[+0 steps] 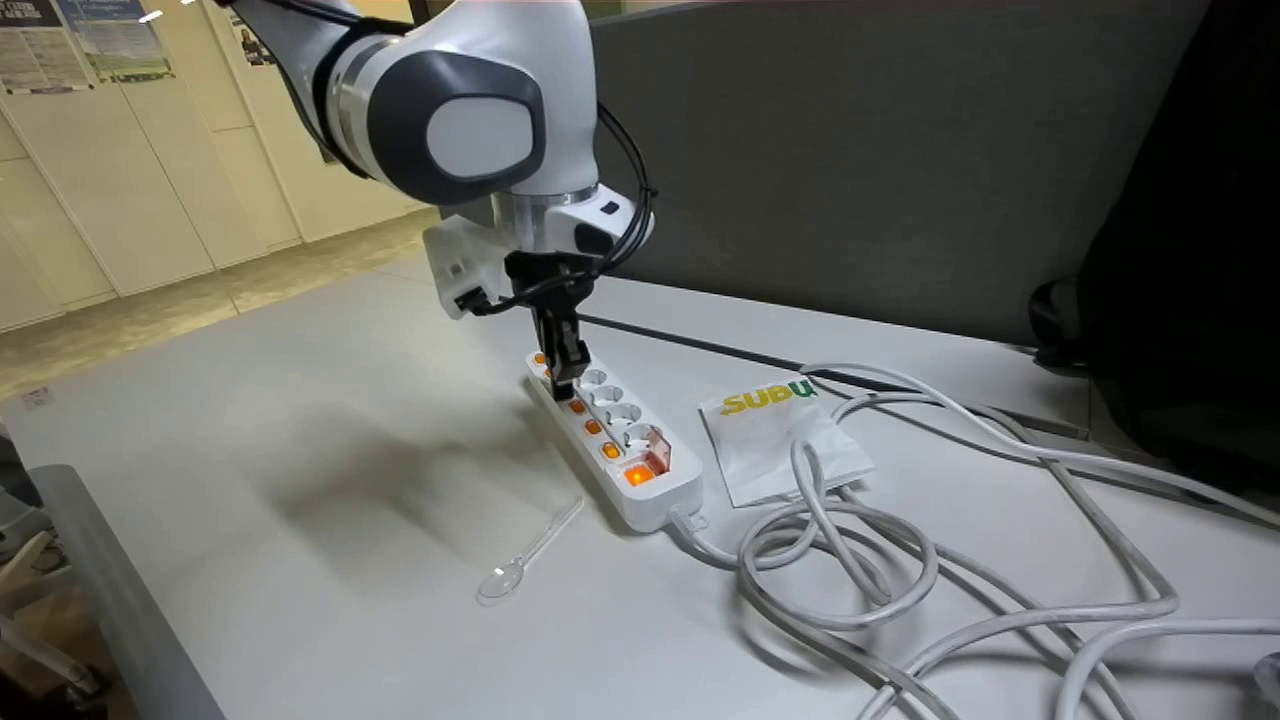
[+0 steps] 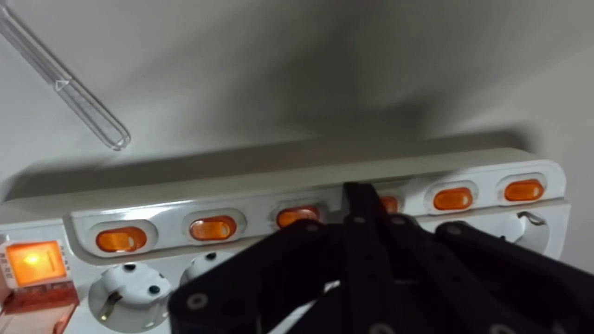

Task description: Turn off the third switch from the left on the adapter

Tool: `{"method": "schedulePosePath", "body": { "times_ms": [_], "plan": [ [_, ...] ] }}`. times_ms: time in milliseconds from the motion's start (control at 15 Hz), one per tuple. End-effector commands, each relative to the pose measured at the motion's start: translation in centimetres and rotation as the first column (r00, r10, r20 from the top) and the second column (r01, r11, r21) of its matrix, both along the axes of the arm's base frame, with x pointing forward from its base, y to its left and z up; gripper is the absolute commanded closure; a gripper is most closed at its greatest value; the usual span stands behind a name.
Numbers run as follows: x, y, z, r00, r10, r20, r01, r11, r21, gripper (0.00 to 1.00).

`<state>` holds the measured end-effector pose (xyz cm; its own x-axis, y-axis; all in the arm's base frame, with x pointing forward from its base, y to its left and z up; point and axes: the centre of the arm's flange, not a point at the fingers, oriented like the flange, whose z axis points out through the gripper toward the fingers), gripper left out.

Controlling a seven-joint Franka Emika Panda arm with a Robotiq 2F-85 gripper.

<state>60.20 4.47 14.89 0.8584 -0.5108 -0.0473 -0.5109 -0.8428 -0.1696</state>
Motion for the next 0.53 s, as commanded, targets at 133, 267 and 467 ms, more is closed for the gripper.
{"method": "schedulePosePath", "body": {
  "times_ms": [133, 267, 467],
  "plan": [
    [-0.47, 1.71, 2.15, 1.0, -0.01, 0.015, 0.01, 0.999, -0.032, 1.0],
    [-0.41, 1.72, 2.33, 1.0, -0.017, 0.016, 0.018, 0.999, -0.033, 1.0],
    [-0.28, 1.36, 2.24, 0.999, -0.03, 0.018, 0.03, 0.999, -0.026, 1.0]
  ]
}}
